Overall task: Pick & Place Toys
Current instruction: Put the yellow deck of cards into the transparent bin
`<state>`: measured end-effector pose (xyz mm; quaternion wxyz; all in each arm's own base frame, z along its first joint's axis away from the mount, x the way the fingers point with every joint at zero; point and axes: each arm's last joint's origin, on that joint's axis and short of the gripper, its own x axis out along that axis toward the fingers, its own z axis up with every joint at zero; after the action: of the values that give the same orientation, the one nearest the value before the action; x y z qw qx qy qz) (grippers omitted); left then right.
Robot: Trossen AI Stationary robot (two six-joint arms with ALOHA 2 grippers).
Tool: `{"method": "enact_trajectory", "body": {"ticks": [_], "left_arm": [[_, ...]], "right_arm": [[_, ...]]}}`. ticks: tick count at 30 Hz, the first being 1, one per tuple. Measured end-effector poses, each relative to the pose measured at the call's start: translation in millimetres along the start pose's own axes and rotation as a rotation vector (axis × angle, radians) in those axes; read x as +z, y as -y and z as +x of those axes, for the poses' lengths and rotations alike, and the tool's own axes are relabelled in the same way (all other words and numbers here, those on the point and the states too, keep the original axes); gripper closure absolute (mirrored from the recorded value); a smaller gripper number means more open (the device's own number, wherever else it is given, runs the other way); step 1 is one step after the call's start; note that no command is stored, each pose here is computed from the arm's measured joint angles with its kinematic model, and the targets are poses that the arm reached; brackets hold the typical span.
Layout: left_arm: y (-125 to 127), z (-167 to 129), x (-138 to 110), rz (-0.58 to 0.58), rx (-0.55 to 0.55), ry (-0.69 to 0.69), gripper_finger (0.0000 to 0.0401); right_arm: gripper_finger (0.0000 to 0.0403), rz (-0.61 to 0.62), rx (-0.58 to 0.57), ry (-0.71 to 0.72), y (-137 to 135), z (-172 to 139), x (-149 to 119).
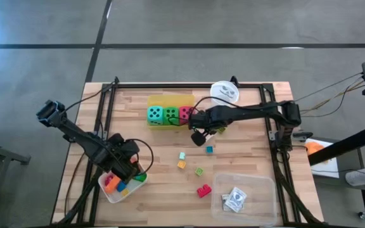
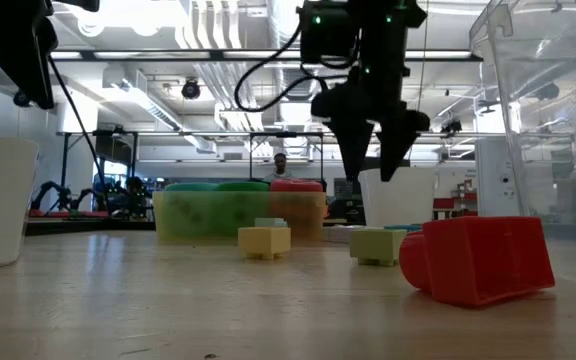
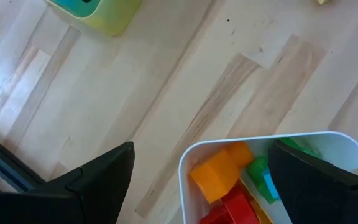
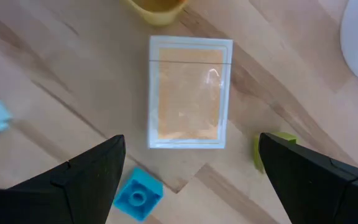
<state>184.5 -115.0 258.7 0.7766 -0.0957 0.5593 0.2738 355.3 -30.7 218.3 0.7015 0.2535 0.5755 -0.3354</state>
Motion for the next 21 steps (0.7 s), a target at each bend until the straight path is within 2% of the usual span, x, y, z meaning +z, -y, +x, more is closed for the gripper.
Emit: {"method": "enact_trajectory", "body": {"ticks": [2, 6, 12, 21], "left_arm": [[0, 0, 0, 0.001, 0.0, 0.0, 0.0048], [0, 0, 0, 0.025, -0.001, 0.0, 0.0048], [0, 0, 0, 0.025, -0.004, 0.001, 0.0048], [0, 3, -2, 0.029, 0.005, -0.003, 0.0048]], "right_arm": [[0.0039, -0.014, -0.006, -0.007, 3, 7, -1], [0.0039, -0.012, 0.061, -0.013, 3, 22, -3], [0.0039, -0.027, 0.073, -0.012, 12, 44, -6], [0.0039, -0.002, 0.095, 0.016, 21, 59, -4]]}}
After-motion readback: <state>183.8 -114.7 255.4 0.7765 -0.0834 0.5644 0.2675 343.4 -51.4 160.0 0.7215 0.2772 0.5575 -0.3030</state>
